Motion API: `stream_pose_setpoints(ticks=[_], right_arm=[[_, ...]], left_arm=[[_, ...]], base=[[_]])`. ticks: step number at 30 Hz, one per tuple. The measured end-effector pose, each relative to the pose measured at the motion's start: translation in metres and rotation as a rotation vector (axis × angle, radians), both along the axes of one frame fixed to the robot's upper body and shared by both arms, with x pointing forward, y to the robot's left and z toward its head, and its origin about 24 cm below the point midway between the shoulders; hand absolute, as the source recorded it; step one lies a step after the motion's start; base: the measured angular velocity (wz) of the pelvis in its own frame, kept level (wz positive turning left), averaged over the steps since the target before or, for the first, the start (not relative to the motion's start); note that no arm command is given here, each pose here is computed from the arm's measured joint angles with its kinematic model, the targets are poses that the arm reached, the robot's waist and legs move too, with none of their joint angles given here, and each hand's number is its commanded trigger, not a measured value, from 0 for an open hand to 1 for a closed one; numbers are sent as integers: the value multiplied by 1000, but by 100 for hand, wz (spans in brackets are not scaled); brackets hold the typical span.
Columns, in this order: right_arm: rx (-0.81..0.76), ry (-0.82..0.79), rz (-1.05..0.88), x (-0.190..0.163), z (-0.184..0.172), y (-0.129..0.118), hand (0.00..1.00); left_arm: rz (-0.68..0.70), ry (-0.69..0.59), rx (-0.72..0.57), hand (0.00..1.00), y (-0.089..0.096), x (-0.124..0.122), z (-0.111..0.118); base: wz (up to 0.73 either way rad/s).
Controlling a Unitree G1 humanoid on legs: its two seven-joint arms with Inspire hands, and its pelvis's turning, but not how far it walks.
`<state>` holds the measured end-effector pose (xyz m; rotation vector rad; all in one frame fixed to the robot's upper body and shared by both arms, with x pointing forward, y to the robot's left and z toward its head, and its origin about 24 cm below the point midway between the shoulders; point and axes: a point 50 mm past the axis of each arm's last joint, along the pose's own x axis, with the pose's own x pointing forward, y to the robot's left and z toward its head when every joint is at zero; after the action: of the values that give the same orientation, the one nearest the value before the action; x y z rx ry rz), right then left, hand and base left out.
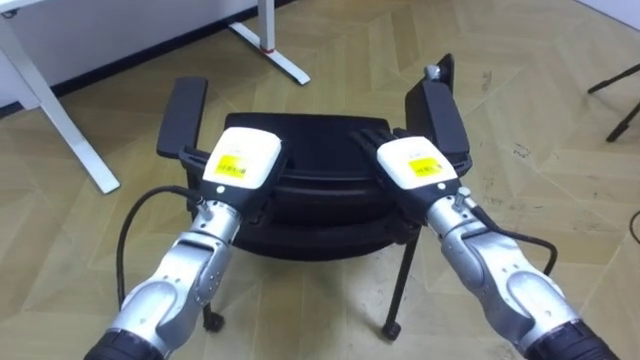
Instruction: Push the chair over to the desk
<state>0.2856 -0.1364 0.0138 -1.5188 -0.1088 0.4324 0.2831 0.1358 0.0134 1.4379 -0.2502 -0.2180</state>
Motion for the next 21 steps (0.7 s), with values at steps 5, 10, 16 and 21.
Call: stream_pose_setpoints(ticks=[5,10,16,21], right_arm=[[-5,-6,-9,-1,-8,-3,28],[-28,-27,-4,-2,-13,-3,100],[-43,-55,-1,-3,-15,-4,100],[-44,-81,-28,1,-16,-6,100]], left_arm=[[-3,13,-3,100,-1,0,-2],[-4,27,-2,100,-1,-1,-5],[-4,30,-6,100,-3,-1,-5],[-31,41,-23,100,-10,-3,-7]], base=[[4],[2],[1],[10]])
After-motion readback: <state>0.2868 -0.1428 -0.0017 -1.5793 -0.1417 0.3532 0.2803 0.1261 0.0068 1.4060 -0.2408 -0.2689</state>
